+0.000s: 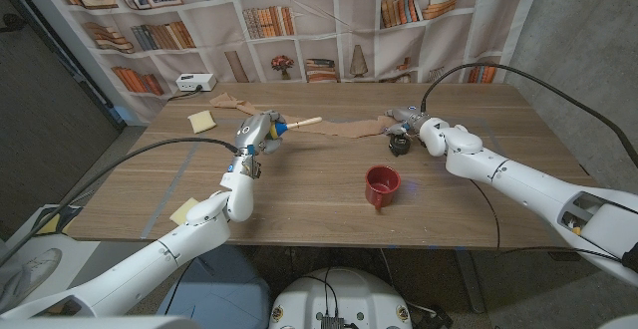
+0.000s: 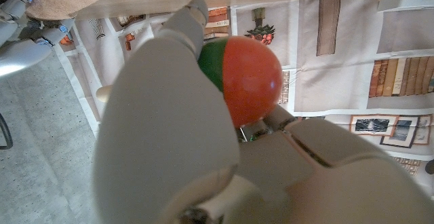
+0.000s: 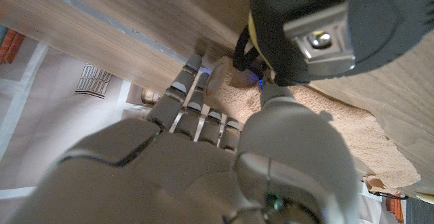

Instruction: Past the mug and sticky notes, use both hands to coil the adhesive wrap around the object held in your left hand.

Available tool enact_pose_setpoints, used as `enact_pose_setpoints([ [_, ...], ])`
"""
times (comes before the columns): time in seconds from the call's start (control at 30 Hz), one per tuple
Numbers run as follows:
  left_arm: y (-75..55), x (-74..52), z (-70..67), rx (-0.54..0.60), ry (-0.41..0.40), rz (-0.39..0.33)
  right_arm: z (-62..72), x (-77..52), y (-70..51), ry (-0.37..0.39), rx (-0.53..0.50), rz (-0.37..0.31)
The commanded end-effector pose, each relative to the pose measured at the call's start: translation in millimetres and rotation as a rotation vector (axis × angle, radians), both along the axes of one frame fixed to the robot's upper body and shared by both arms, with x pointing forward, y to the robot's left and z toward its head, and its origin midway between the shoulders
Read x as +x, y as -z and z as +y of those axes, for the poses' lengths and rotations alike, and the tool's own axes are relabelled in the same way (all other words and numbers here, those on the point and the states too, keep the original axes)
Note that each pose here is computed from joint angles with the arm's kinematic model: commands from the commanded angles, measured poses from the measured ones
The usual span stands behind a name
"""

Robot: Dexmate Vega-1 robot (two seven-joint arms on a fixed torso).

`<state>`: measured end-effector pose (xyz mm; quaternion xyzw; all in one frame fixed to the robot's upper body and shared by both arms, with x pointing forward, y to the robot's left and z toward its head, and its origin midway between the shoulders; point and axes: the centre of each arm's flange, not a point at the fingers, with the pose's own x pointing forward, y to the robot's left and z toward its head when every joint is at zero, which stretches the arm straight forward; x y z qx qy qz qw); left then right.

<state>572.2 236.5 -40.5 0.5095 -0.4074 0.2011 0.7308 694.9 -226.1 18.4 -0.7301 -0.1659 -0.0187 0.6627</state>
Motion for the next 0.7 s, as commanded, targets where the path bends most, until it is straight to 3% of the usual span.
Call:
enact_pose_setpoints([
  [0.03, 3.4, -3.1, 0.4, -0.008, -0.001, -0.003, -3.5, -7.2, 4.6, -0.016, 0.042, -0.086],
  [0.4, 1.6, -4.7, 0.8, -0.020, 0.010, -0.014, -8.2, -25.0, -3.2, -0.085, 0.125, -0.202],
  [0.7, -3.4, -2.6, -0.6, -0.009, 0.007, 0.002, -5.0, -46.6, -21.6, -0.128, 0.166, -0.277],
])
